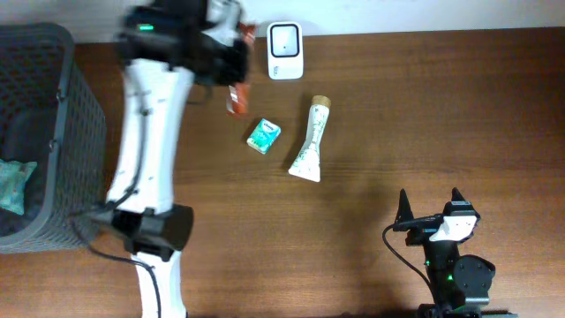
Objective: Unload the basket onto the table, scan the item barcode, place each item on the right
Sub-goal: 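Carry the red packet next to the shampoo tube and release it, then move the left gripper into the basket and grasp the light-green wipes pack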
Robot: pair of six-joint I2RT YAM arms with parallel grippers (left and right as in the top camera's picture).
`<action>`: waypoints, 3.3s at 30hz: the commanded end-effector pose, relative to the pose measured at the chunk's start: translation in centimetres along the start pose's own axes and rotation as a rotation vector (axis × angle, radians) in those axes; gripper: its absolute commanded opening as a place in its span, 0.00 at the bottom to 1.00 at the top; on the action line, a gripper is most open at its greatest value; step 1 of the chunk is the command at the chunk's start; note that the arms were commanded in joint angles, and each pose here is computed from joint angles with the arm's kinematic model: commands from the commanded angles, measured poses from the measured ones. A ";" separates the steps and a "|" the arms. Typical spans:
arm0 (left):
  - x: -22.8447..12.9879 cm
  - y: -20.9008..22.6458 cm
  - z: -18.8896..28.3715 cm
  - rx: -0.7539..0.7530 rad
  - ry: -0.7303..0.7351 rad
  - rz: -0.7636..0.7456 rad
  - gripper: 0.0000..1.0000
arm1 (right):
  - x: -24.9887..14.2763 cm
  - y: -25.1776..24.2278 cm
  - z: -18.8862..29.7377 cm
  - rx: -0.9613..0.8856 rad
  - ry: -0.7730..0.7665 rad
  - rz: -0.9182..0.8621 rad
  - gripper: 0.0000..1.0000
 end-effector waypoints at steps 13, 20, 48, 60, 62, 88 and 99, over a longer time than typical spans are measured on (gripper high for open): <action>-5.7 -3.5 -18.3 0.074 0.106 0.040 0.04 | -0.3 0.1 0.0 0.004 0.003 -0.004 0.99; -6.2 -2.8 -19.4 0.102 0.111 0.043 0.19 | -0.3 0.1 0.0 0.004 0.003 -0.003 0.99; 1.9 18.3 22.1 1.016 -0.610 0.240 0.99 | -0.3 0.1 0.0 0.004 0.003 -0.003 0.99; -9.2 34.9 22.9 1.098 -0.257 0.476 1.00 | -0.3 0.1 0.0 0.004 0.003 -0.004 0.99; -11.9 37.2 22.9 1.117 -0.201 0.540 0.98 | -0.3 0.1 0.0 0.004 0.003 -0.003 0.99; -26.3 46.9 9.4 0.781 0.083 0.310 0.74 | -0.3 0.1 0.0 0.004 0.003 -0.003 0.98; -27.7 50.3 3.9 0.737 0.106 0.282 0.74 | -0.3 0.1 0.0 0.004 0.003 -0.003 0.99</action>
Point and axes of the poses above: each gripper's point midway between its finger pads, its own z axis back along the fingers, its own y axis along the line the jaws close on, x = y × z, the point moved 3 cm from there along z, back along the fingers, and after that the axes turned 3 degrees about -z, right-handed, at the moved point
